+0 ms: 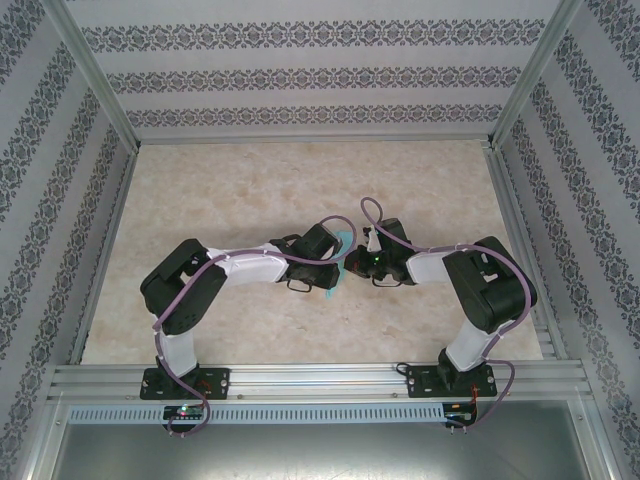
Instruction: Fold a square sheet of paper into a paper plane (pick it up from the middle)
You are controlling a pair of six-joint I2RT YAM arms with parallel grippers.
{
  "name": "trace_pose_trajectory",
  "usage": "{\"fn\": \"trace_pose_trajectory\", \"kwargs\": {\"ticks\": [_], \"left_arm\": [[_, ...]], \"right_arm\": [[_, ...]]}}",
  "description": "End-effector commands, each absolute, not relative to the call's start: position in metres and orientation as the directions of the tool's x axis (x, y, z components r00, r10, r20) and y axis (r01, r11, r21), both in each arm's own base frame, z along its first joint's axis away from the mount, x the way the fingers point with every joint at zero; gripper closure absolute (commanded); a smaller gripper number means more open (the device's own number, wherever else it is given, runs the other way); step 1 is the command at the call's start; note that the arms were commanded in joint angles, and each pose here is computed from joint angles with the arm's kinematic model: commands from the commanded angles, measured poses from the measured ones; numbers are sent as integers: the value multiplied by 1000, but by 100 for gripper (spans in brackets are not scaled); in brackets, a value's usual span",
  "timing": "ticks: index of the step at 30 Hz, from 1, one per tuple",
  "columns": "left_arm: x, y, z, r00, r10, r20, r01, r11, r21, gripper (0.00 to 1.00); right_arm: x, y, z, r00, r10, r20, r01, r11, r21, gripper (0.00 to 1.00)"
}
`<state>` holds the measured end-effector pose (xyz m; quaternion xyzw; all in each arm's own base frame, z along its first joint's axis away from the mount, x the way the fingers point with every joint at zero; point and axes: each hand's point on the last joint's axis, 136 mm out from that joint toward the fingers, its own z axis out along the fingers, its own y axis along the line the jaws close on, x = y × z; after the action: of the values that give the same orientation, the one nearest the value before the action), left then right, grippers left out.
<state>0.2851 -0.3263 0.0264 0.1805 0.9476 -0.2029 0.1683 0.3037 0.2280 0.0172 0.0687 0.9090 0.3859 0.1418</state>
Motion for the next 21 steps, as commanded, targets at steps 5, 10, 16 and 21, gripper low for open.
{"fn": "trace_pose_trajectory", "kwargs": {"ticks": [5, 10, 16, 21], "left_arm": [[279, -320, 8, -876, 319, -361, 425, 865, -268, 78], [279, -322, 8, -878, 318, -359, 425, 861, -278, 76], [277, -323, 23, -876, 298, -380, 422, 856, -300, 73], [275, -319, 43, -870, 274, -411, 416, 854, -311, 67]], "right_arm": [[306, 230, 6, -951, 221, -218, 11, 727, 687, 100], [306, 229, 4, -951, 221, -216, 16, 732, 681, 100], [304, 226, -1, -952, 220, -214, 24, 748, 663, 100], [303, 224, -4, -954, 216, -209, 30, 760, 649, 100]]}}
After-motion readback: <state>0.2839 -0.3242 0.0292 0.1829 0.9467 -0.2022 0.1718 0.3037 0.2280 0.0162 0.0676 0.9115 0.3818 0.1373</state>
